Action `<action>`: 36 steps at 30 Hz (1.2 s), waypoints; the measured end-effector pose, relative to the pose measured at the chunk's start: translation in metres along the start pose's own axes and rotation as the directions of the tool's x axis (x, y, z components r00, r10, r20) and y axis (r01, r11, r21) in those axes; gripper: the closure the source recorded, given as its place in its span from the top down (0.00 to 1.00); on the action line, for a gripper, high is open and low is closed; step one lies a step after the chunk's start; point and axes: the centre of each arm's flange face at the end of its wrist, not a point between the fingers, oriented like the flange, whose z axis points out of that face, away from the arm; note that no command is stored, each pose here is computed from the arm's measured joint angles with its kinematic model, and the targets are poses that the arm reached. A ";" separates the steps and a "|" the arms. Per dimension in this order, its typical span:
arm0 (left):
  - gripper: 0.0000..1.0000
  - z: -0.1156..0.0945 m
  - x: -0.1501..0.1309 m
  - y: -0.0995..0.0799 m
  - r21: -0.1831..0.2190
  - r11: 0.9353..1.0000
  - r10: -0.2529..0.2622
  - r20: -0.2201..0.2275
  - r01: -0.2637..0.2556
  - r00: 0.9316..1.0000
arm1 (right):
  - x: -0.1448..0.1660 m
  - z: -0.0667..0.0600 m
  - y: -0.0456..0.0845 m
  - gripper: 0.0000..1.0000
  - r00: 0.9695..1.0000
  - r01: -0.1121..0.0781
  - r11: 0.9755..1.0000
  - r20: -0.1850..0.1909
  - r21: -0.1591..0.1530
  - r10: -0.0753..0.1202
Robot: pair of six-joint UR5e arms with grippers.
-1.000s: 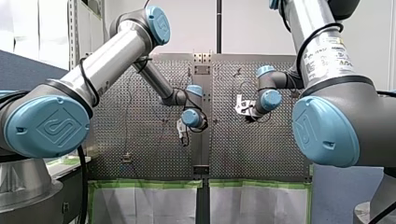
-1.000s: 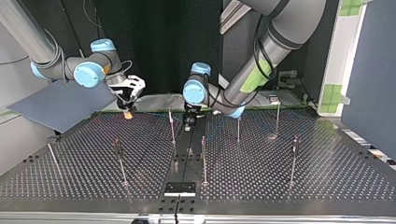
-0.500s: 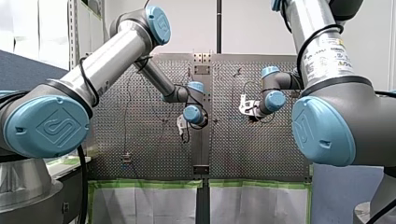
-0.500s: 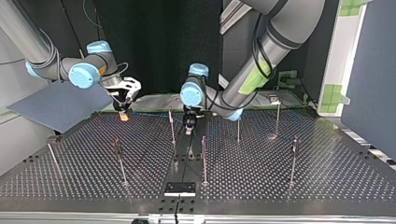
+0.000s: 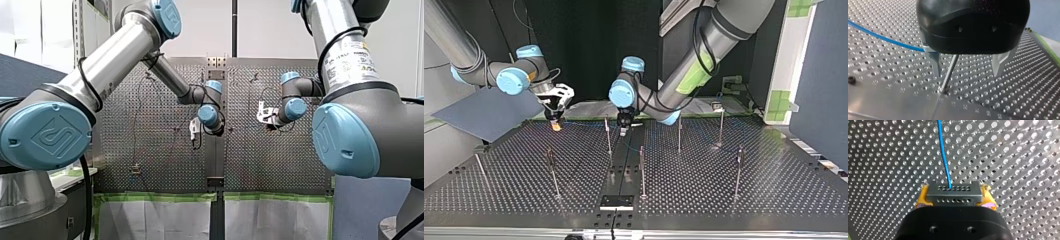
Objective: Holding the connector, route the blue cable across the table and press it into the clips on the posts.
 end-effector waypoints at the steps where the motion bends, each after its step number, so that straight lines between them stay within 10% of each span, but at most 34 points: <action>1: 1.00 -0.004 -0.001 -0.001 -0.001 1.000 0.002 -0.001 -0.002 1.000 | 0.000 0.001 0.000 0.00 1.000 0.001 1.000 -0.003 0.004 -0.001; 20: 1.00 -0.090 0.002 -0.045 0.034 0.999 0.020 0.009 -0.020 1.000 | 0.004 0.007 -0.001 0.00 1.000 0.016 0.999 -0.018 0.038 -0.016; 36: 1.00 -0.106 0.008 -0.123 0.073 0.995 -0.075 0.129 0.066 0.989 | 0.002 0.008 -0.002 0.00 1.000 0.016 0.997 -0.009 0.082 -0.015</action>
